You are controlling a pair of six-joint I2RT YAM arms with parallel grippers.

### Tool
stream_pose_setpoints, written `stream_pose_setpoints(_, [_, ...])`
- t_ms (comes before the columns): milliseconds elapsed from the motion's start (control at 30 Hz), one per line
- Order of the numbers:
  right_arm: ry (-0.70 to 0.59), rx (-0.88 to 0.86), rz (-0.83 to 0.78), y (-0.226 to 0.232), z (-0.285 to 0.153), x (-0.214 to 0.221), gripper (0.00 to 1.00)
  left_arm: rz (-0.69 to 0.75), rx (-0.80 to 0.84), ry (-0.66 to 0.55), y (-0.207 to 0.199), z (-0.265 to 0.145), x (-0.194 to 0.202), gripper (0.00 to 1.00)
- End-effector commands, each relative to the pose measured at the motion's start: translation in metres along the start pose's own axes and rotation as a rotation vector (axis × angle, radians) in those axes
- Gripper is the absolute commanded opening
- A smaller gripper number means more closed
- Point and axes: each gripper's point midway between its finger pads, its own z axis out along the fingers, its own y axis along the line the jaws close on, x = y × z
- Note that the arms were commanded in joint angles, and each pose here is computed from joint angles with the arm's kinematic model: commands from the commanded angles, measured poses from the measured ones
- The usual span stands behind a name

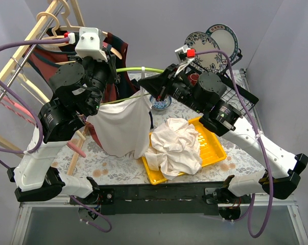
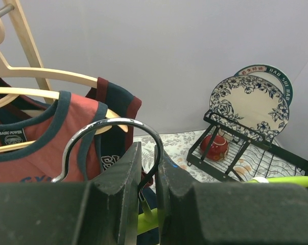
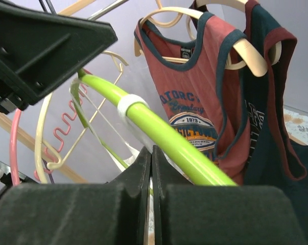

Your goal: Remove the tank top from the hanger

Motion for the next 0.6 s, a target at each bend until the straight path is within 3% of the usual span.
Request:
stream_pose_setpoints(0, [-0.186,-0.027,-0.020,0.020,-0.019,-0.054,0.01,-0.077,-0.045,-0.024,0.013,-0.008,-0.007,0.00])
stream_pose_setpoints(167, [-0.309,0.038,-0.089,0.015,-0.058,-0.085,0.01,-0.062,-0.087,-0.026,0.024,-0.012,-0.008,0.00])
stream_pose_setpoints(367, [-0.396,0.186,-0.111,-0.016,-0.097,-0.084,0.01,-0.072,-0.100,-0.034,0.030,-0.016,-0.013,0.00])
stream_pose_setpoints(567, [-0.394,0.287,-0.124,-0.042,-0.116,-0.067,0.01,-0.121,-0.073,-0.049,0.030,-0.020,-0.023,0.00])
